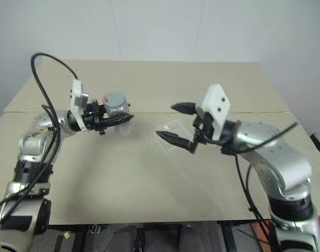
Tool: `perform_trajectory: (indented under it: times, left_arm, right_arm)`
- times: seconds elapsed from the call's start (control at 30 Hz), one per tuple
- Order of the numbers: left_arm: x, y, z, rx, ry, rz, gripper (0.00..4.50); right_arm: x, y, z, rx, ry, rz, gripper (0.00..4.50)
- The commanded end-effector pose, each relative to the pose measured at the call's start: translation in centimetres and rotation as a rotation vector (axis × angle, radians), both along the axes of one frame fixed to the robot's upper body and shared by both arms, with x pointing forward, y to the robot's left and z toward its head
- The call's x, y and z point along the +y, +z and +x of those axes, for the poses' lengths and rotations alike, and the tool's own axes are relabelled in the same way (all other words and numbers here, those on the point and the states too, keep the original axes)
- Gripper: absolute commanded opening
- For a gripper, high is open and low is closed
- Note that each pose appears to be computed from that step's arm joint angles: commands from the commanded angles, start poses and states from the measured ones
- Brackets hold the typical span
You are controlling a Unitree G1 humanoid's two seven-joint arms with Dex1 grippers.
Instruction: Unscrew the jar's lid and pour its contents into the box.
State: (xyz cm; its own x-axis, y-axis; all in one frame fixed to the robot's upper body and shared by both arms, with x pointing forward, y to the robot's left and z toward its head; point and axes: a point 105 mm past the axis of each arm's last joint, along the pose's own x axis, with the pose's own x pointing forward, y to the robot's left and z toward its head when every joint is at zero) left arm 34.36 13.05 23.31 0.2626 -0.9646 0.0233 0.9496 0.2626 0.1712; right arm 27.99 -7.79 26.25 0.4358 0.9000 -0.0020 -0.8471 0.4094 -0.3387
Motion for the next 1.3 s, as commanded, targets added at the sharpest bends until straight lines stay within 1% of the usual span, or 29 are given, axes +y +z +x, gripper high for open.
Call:
perform_trajectory:
  times: [0.03,0.13,0.3,0.4,0.53,0.7,1.3]
  left_arm:
    - [-0.7,0.8,-1.3,-0.037,-0.182,0.033,1.96]
    - [-1.8,0.2,-0.7,-0.043,-0.209,0.057,1.96]
    - [-3.0,-0.6,-0.3,-0.073,-0.246,0.075,1.96]
    - [-3.5,-0.7,-0.1,-0.088,-0.253,0.069,1.96]
    - [-3.7,-0.4,-0.1,-0.098,-0.262,0.051,1.96]
    - [-3.8,-0.3,-0.2,-0.109,-0.266,0.040,1.96]
    - [-3.8,-0.7,-0.5,-0.107,-0.281,0.046,1.96]
  right_arm:
    - [1.7,1.4,1.0,-0.007,-0.010,0.027,4.50]
    - [3.5,2.6,1.2,0.003,0.022,0.058,4.50]
    - [5.0,3.3,0.7,0.027,0.078,0.069,4.50]
    - [5.5,2.9,0.4,0.035,0.101,0.037,4.50]
    - [5.9,2.5,0.8,0.048,0.099,0.024,4.50]
    - [6.3,1.5,2.1,0.073,0.054,0.030,4.50]
    - [6.6,1.7,2.6,0.070,0.040,0.069,4.50]
